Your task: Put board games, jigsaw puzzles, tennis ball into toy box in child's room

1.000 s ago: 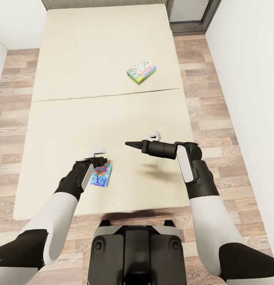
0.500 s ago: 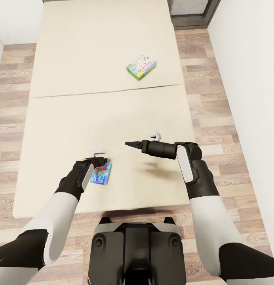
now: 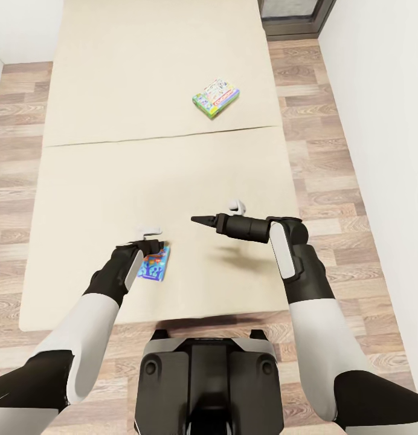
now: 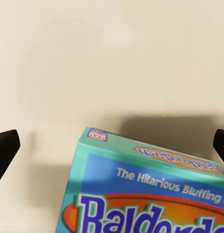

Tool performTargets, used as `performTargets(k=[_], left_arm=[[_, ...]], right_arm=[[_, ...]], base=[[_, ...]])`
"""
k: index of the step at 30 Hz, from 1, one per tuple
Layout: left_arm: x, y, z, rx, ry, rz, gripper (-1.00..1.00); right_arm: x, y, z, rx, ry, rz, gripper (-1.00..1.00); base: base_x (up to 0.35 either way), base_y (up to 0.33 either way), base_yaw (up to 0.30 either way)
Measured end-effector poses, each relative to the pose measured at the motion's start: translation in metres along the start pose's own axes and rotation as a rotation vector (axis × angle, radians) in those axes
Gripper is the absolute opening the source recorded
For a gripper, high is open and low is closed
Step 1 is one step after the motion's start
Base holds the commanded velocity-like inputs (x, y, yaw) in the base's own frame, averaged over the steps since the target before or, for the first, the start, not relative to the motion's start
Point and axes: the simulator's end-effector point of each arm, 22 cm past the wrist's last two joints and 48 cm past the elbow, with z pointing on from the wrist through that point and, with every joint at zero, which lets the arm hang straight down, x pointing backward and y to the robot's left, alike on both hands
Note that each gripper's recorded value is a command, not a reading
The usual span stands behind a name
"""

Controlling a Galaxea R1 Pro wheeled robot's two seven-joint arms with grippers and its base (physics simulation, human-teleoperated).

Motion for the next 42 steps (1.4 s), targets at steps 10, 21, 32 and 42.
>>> performTargets(k=[10,21,32,42], left_arm=[[-0.0003,-0.0001,0.0001,-0.001,-0.002,0.001,1.0],[0.0,-0.0007,0.0001,0.0,-0.002,0.001,1.0],[0.0,-0.0003,0.0001,-0.002,-0.001,0.0,1.0],[0.0001,-0.0002,0.0003,-0.002,-0.001,0.0,1.0]], right_arm=[[0.0001,0.0,0.0001,0.0,0.0,0.0,1.0],[0.0,0.0,0.0,0.0,0.0,0.0,1.0],[0.0,-0.0001,0.0,0.0,0.0,0.0,1.0],[-0.0002,0.0013,0.0004,-0.006,-0.001,0.002,1.0]], base=[[0.0,0.0,0.0],[-0.002,0.0,0.0],[-0.093,0.0,0.0],[-0.107,0.0,0.0]])
